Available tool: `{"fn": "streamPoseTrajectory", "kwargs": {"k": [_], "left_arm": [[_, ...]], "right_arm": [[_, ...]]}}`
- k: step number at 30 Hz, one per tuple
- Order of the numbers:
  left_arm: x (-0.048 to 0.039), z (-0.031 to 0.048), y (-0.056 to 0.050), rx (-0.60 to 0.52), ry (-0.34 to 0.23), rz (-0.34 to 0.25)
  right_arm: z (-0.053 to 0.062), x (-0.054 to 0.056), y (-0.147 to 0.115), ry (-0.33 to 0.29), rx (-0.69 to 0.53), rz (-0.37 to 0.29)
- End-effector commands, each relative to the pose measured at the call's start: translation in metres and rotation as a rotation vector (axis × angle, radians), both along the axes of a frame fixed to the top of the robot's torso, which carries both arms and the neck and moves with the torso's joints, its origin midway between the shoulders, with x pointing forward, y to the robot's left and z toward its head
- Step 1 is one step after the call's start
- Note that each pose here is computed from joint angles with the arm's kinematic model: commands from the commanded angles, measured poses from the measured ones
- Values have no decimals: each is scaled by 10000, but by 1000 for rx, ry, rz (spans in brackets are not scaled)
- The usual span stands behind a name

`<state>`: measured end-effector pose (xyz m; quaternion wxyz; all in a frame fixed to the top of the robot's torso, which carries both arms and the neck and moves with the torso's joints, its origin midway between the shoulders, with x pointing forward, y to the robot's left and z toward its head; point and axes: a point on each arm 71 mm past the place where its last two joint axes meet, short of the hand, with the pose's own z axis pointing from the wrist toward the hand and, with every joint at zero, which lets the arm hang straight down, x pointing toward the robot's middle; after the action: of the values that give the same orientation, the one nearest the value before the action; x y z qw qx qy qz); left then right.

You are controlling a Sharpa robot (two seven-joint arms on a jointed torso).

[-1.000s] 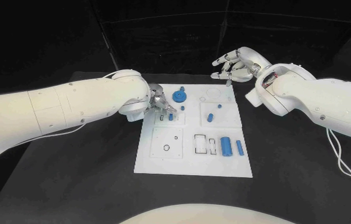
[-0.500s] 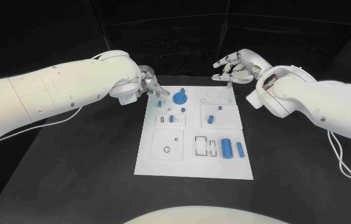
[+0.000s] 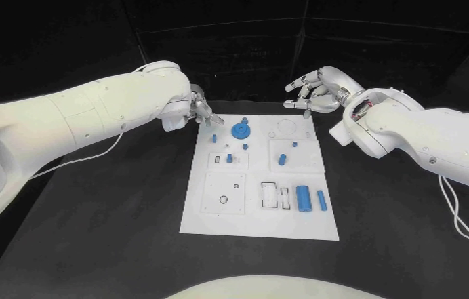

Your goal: Assemble the parts on the task board

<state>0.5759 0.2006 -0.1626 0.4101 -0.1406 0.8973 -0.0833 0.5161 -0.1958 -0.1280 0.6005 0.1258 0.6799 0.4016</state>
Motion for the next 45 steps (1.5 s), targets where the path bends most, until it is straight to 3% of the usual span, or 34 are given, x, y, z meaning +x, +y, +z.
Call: {"fn": "streamPoseTrajectory", "kwargs": {"k": [1,9,45], "left_arm": [[7,-68,-11,45,47,-33],[62,-163,-19,80,52,-47],[58,-276,-85,86,96,-88]], "right_arm": [[12,-4,18,2,1,14],[7,-4,34,7,-1,20],[11,1,78,0,4,27]]}}
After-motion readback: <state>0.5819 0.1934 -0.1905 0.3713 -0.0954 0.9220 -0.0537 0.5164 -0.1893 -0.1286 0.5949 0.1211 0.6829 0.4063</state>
